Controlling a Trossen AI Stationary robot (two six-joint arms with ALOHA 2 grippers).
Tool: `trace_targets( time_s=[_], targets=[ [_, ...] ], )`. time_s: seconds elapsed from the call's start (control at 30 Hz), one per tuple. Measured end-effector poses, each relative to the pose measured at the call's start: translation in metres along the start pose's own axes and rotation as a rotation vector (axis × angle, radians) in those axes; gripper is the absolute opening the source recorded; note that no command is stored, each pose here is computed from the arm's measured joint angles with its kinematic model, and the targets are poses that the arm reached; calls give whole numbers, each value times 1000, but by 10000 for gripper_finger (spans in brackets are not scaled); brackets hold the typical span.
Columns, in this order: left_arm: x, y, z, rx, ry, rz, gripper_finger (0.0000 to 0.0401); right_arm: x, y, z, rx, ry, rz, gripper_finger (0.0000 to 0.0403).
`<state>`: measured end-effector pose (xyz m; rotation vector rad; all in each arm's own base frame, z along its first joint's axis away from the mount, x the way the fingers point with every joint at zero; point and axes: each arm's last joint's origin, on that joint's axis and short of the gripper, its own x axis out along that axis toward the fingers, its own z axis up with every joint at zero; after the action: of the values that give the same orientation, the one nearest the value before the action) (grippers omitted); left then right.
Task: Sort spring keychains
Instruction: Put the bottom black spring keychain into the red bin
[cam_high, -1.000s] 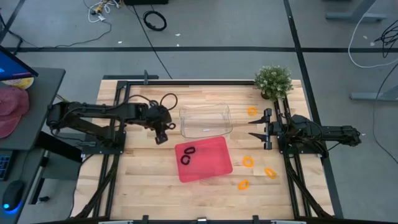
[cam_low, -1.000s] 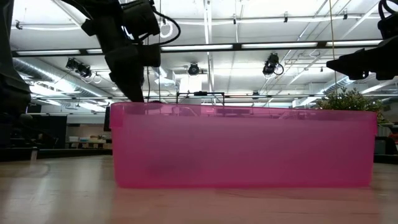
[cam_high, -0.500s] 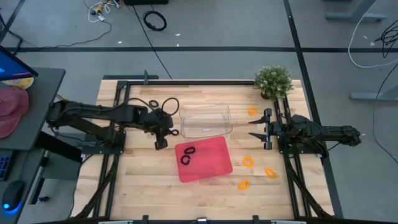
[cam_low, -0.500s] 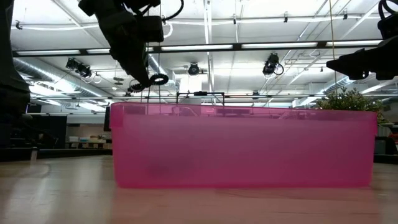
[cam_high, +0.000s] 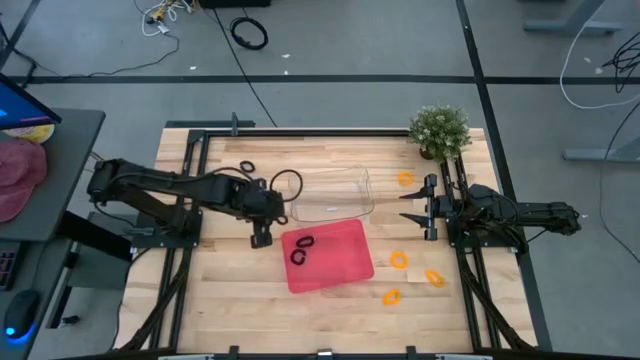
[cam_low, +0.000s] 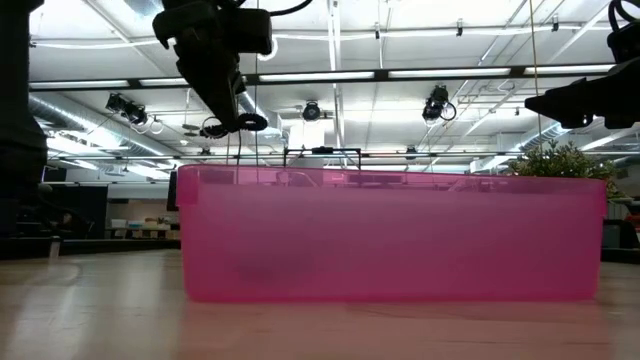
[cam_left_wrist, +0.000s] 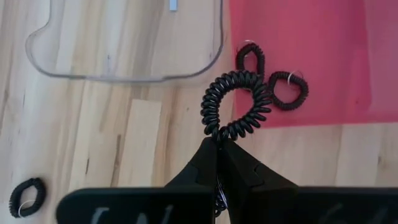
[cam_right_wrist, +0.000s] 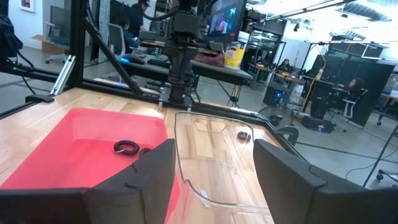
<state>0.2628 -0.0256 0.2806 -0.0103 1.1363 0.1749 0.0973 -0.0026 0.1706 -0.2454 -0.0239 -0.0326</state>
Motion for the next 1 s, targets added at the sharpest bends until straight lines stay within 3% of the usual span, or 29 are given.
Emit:
trace_targets(
  time_s=[0.53,1.0],
  targets=[
    [12,-23,39,49,24,-13,7,0,0,0,0,0,0,222],
    [14,-29,46,55,-17,-26,7,0,0,0,0,0,0,222]
  ],
)
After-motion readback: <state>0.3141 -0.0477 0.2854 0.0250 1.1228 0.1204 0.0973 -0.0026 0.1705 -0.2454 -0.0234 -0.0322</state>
